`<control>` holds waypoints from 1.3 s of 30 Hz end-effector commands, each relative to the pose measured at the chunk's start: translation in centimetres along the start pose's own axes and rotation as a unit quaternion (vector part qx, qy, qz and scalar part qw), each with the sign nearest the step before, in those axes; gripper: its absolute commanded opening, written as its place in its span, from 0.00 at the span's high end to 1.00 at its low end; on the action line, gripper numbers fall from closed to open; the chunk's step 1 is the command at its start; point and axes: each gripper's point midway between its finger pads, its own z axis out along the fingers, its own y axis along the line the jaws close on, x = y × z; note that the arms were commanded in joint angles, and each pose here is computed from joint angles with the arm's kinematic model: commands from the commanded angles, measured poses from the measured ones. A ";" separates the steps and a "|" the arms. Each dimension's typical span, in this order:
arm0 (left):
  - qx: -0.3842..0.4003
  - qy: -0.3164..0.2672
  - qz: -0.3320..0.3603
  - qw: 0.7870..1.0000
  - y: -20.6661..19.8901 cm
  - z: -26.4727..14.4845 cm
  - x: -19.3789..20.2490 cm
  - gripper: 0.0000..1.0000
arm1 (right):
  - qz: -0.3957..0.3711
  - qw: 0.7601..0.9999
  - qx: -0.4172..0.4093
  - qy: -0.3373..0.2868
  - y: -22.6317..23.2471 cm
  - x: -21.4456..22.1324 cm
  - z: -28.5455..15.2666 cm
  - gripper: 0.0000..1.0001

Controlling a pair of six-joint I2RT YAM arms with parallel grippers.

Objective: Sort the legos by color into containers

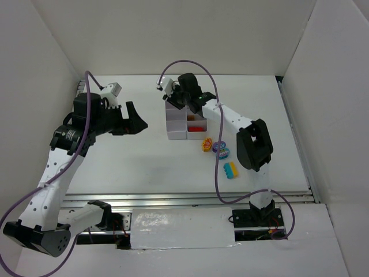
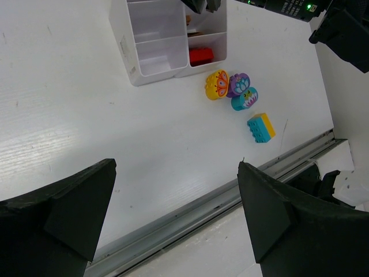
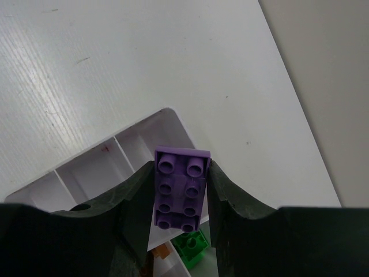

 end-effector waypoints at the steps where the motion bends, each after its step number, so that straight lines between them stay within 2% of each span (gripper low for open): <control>1: 0.021 -0.024 0.021 0.999 -0.8 -0.4 -1.1 0.01 | 0.005 0.999 0.023 -0.021 -0.8 -1.3 0.2 0.73; 3: 0.022 -0.025 0.022 0.999 -0.8 -0.4 -1.0 0.01 | 0.007 0.999 0.023 -0.021 -0.7 -1.0 0.4 0.71; 4: 0.021 -0.026 0.021 0.999 -0.8 -0.4 -1.1 0.00 | 0.009 0.999 0.024 -0.021 -0.6 -0.9 0.5 0.65; 11: 0.024 -0.028 0.020 0.999 -0.8 -0.4 -1.0 0.00 | 0.019 1.000 0.013 -0.019 0.1 -0.5 0.6 0.62; 13: 0.024 -0.030 0.020 0.999 -0.9 -0.4 -1.1 0.00 | 0.021 1.000 0.010 -0.017 0.2 -0.4 0.6 0.53; 14: 0.026 -0.031 0.021 0.999 -1.0 -0.5 -1.2 0.01 | 0.020 1.000 0.010 -0.016 0.1 -0.4 0.6 0.44; 25: 0.025 -0.034 0.018 0.999 -0.8 -0.3 -1.1 0.00 | 0.026 0.999 0.008 -0.019 0.1 -0.6 0.3 0.43; 29: 0.020 -0.039 0.017 0.999 -0.9 -0.6 -1.4 0.00 | 0.077 0.995 0.020 -0.053 -0.9 -2.9 -1.6 0.44; 30: 0.015 -0.040 0.014 0.999 -0.7 -0.5 -1.6 0.00 | 0.094 0.992 0.032 -0.079 -1.9 -4.8 -3.5 0.44; 31: 0.011 -0.039 0.012 0.999 -0.6 -0.5 -1.6 0.00 | 0.138 0.986 0.035 -0.086 -1.8 -5.0 -4.2 0.43; 32: 0.009 -0.040 0.011 0.999 -0.7 -0.6 -1.9 0.01 | 0.159 0.980 0.066 -0.100 -3.2 -5.8 -5.4 0.38; 33: 0.004 -0.040 0.008 0.999 -0.5 -0.5 -2.0 0.00 | 0.181 0.971 0.095 -0.124 -4.6 -7.6 -8.1 0.26; 35: 0.001 -0.043 0.007 0.999 -0.5 -0.6 -2.4 0.01 | 0.255 0.950 0.129 -0.128 -5.2 -7.6 -10.3 0.01; 36: -0.003 -0.041 0.003 0.999 -0.5 -0.5 -2.5 0.01 | 0.310 0.924 0.180 -0.131 -6.9 -7.6 -12.9 0.00; 38: -0.009 -0.042 -0.001 0.999 -0.4 -0.4 -2.9 0.01 | 0.372 0.891 0.241 -0.096 -7.9 -5.6 -15.3 0.00; 39: -0.016 -0.041 -0.005 0.999 -0.2 -0.4 -2.9 0.00 | 0.422 0.864 0.259 -0.090 -8.3 -4.8 -16.3 0.00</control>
